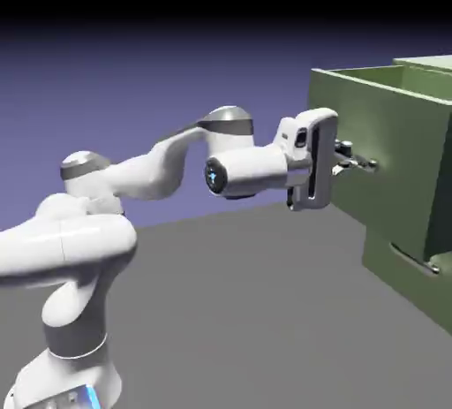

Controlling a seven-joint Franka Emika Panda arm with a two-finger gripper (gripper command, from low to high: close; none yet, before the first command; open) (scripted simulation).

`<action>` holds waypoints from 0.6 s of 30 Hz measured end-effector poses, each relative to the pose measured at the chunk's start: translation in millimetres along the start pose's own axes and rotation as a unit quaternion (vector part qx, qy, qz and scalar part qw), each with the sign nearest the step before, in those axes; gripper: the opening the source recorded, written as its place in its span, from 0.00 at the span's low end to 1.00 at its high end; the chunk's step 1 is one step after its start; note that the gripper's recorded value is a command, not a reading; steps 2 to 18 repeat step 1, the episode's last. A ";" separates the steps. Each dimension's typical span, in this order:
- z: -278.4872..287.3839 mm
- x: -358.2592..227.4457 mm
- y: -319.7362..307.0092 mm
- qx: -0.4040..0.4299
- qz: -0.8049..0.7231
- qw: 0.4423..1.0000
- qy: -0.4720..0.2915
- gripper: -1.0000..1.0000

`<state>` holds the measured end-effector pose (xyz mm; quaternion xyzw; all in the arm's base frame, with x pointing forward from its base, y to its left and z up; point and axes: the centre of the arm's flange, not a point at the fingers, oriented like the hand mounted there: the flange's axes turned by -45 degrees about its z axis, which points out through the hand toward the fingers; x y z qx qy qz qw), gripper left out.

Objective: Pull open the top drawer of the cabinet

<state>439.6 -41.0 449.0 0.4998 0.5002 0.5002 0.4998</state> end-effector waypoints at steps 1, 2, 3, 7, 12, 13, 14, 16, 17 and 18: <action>0.0 0.0 0.0 0.000 0.000 1.000 0.000 1.00; 0.0 0.0 0.0 0.000 0.000 1.000 0.000 1.00; 0.0 0.0 0.0 0.000 0.000 1.000 0.000 1.00; 0.0 0.0 0.0 0.000 0.000 1.000 0.000 1.00; 0.0 0.0 0.0 0.000 0.000 1.000 0.000 1.00; 0.0 0.0 0.0 0.000 0.000 1.000 0.000 1.00; 0.0 0.0 0.0 0.000 0.000 1.000 0.000 1.00; 0.0 0.0 0.0 0.000 0.000 1.000 0.000 1.00; 0.0 0.0 0.0 0.000 0.000 1.000 0.000 1.00; 0.0 0.0 0.0 0.000 0.000 1.000 0.000 1.00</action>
